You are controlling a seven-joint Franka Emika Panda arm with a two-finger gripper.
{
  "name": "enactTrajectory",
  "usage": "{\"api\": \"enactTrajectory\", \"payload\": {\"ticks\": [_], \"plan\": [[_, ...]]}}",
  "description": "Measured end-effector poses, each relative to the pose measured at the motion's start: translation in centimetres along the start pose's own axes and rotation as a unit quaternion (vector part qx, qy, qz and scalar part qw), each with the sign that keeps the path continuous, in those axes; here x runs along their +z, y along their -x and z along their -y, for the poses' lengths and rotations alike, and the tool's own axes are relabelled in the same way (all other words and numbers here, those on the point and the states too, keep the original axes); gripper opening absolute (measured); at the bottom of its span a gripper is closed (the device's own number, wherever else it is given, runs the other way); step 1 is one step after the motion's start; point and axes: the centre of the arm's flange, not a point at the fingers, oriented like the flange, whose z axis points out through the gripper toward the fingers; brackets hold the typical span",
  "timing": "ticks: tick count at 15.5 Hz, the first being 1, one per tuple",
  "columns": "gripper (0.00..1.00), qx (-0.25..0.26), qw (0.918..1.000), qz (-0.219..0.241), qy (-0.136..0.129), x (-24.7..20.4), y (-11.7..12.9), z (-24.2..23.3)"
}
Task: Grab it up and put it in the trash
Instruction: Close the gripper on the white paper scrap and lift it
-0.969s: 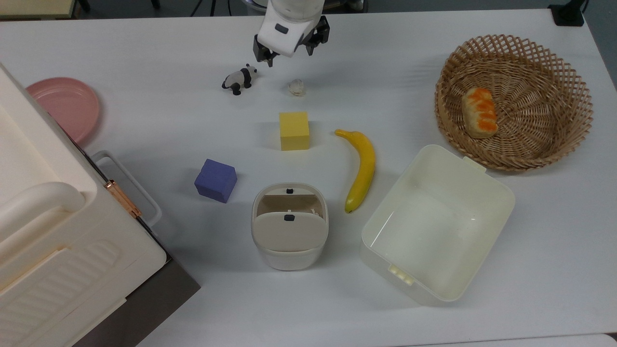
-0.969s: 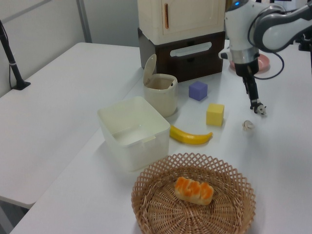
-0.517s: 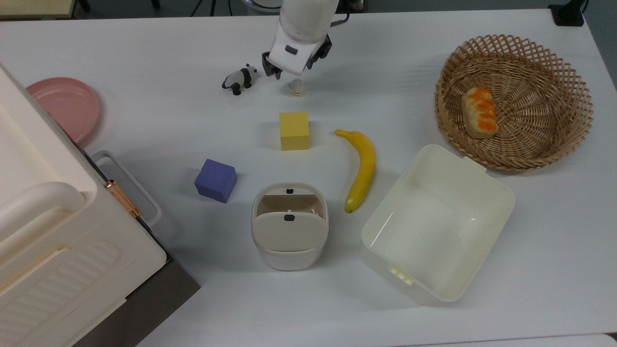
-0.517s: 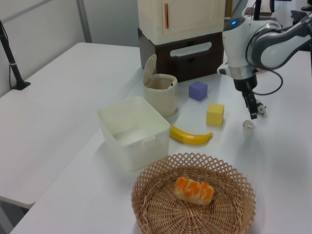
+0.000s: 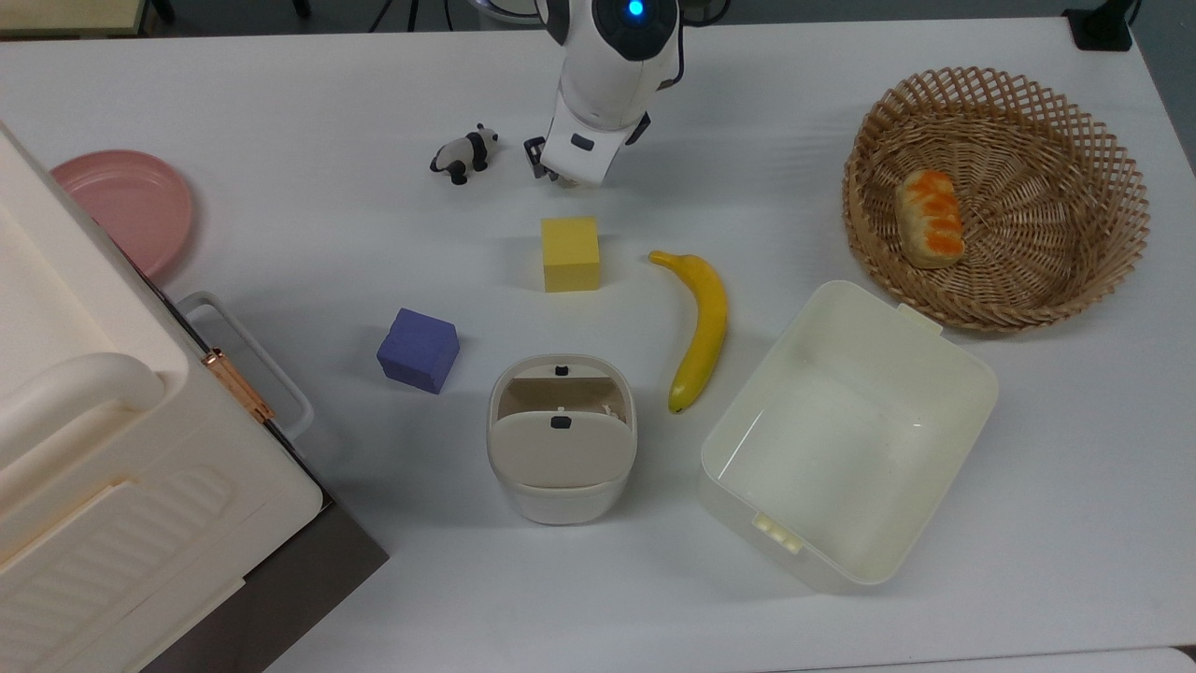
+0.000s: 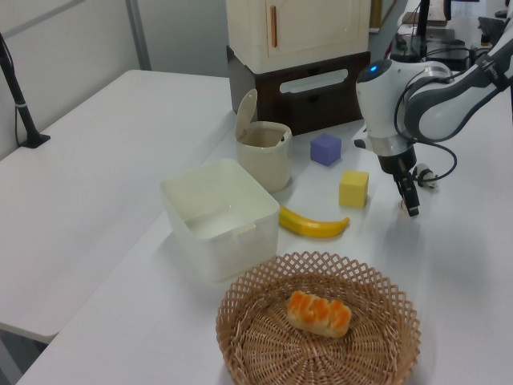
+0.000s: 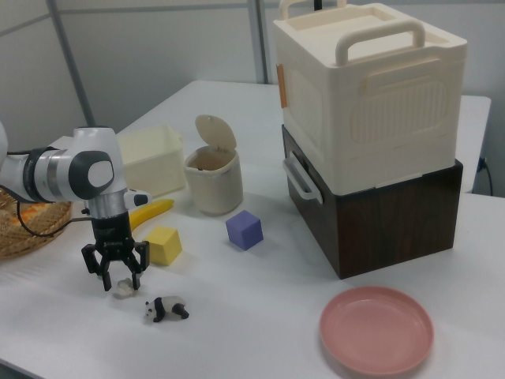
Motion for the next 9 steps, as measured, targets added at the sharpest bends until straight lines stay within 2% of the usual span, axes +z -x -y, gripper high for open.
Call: {"api": "enactTrajectory", "payload": {"ticks": [1,2,3,4,6,7,9], "plan": [[0.67,-0.001,1.0000,0.001,0.000,0.15,-0.08,0.11],[0.56,-0.002,1.0000,0.001,0.000,0.17,-0.12,0.17],[0.50,-0.002,1.0000,0.001,0.001,0.13,-0.13,0.16],[0.50,-0.002,1.0000,0.000,0.001,0.09,-0.15,0.16],[0.32,-0.002,1.0000,-0.001,0.001,-0.02,-0.17,0.14],[0.28,-0.002,1.0000,-0.002,0.001,-0.17,-0.17,0.13],[0.28,-0.001,1.0000,-0.006,0.002,-0.55,-0.08,0.11]]}}
